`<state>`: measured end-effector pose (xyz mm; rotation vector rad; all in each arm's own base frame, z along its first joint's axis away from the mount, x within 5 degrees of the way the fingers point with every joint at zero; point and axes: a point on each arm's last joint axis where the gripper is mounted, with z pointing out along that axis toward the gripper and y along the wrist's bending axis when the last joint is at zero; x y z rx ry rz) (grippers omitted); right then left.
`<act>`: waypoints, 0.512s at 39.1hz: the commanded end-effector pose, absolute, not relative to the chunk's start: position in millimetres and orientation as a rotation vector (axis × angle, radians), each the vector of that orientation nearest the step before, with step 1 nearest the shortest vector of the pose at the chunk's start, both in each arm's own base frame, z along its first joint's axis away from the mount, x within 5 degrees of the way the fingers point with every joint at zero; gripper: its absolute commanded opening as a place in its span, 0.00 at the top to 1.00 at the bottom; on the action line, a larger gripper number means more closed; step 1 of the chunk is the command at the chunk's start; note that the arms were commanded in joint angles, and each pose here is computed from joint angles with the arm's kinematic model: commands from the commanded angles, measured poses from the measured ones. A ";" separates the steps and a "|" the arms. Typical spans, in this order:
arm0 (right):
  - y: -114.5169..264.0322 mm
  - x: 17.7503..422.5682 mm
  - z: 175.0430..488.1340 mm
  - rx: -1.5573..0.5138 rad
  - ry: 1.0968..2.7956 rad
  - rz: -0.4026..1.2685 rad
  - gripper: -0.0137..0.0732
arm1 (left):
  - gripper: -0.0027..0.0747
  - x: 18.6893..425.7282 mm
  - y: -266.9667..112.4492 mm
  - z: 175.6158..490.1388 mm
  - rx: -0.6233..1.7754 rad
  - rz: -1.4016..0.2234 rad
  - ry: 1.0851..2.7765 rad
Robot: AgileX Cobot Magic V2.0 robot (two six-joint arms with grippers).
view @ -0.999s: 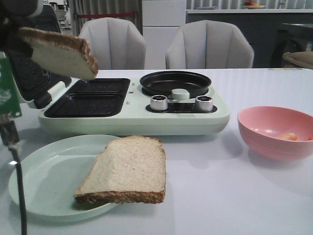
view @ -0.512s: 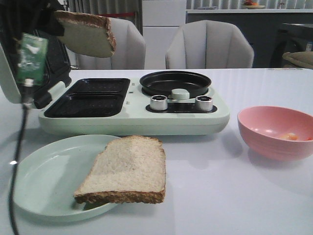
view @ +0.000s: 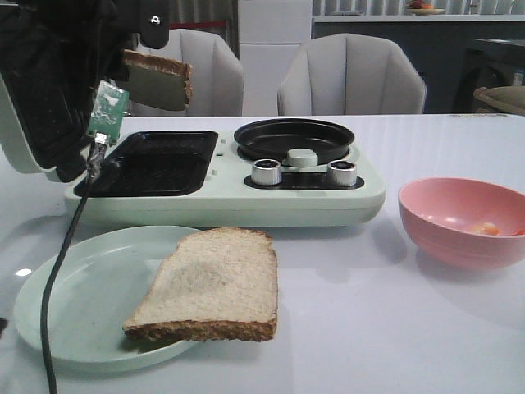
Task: Make breakfast with bread and shrimp
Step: 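Lift the bread slice and lower it into the sandwich press well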
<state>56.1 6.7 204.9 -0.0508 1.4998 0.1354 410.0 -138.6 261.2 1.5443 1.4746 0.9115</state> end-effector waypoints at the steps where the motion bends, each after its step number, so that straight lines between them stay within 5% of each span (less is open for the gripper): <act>1: 6.0 52.4 219.5 -0.058 1.374 0.118 0.66 | 0.82 418.3 -135.8 285.1 1.497 0.949 1.409; 20: 6.0 52.4 219.5 -0.058 1.374 0.118 0.66 | 0.80 445.3 -140.7 229.4 1.578 0.895 1.477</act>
